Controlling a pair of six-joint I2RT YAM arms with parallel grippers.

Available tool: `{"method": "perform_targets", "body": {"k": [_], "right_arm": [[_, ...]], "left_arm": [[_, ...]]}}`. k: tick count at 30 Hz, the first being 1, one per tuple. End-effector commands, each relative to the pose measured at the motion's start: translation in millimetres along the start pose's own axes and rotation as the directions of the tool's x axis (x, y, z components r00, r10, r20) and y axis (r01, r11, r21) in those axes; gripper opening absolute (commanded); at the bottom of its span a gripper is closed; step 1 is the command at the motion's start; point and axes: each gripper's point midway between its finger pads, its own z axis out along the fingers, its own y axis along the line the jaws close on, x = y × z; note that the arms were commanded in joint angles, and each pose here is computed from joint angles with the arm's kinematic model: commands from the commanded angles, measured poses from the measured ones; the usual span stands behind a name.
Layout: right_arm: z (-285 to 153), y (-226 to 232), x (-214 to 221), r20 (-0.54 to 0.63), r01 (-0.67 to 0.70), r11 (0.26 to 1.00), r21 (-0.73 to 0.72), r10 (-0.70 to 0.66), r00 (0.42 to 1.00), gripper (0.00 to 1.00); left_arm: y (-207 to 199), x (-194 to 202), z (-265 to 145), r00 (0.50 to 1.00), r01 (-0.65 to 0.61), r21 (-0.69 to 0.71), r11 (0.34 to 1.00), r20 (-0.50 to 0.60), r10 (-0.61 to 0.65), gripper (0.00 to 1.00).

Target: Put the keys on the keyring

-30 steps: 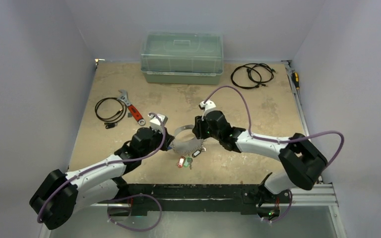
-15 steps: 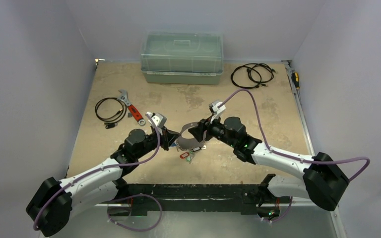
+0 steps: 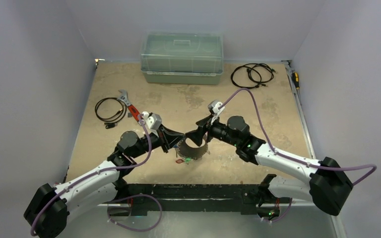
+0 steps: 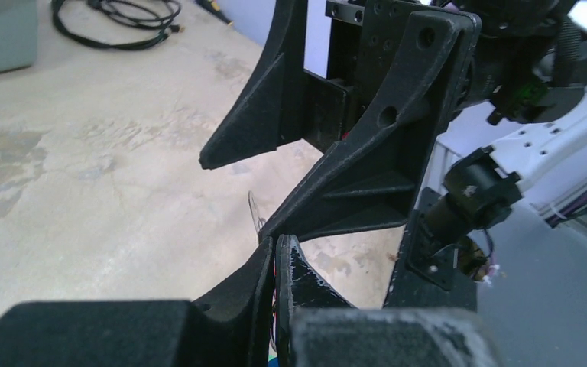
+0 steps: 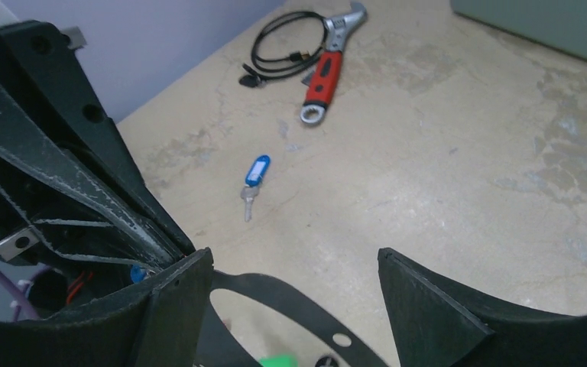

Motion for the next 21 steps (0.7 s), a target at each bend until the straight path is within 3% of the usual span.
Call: {"method": "perform_targets", "body": {"k": [1, 12, 18, 21], "right_arm": [[-11.7, 25.5, -33.4, 0.099, 0.066, 0.992, -0.107, -0.056, 0.994, 0.83], [-39.5, 53.4, -72.8, 0.235, 0.079, 0.978, -0.195, -0.032, 0.972, 0.81], [-87.7, 55.5, -114.0, 0.453, 0.145, 0.981, -0.126, -0.073, 0.888, 0.81], [-95.3, 51.5, -114.8, 0.483, 0.159, 0.982, -0.098, -0.093, 0.870, 0.81]], "left_arm": [[-38.6, -55.6, -2.1, 0.991, -0.031, 0.131, 0.991, 0.135, 0.013, 0.00], [-84.2, -88.7, -18.7, 0.970, -0.060, 0.325, 0.944, 0.242, -0.022, 0.00], [-97.1, -104.6, -26.2, 0.955, -0.060, 0.371, 0.927, 0.291, -0.055, 0.00], [-85.9, -104.0, -20.9, 0.958, -0.049, 0.311, 0.949, 0.282, -0.043, 0.00]]}}
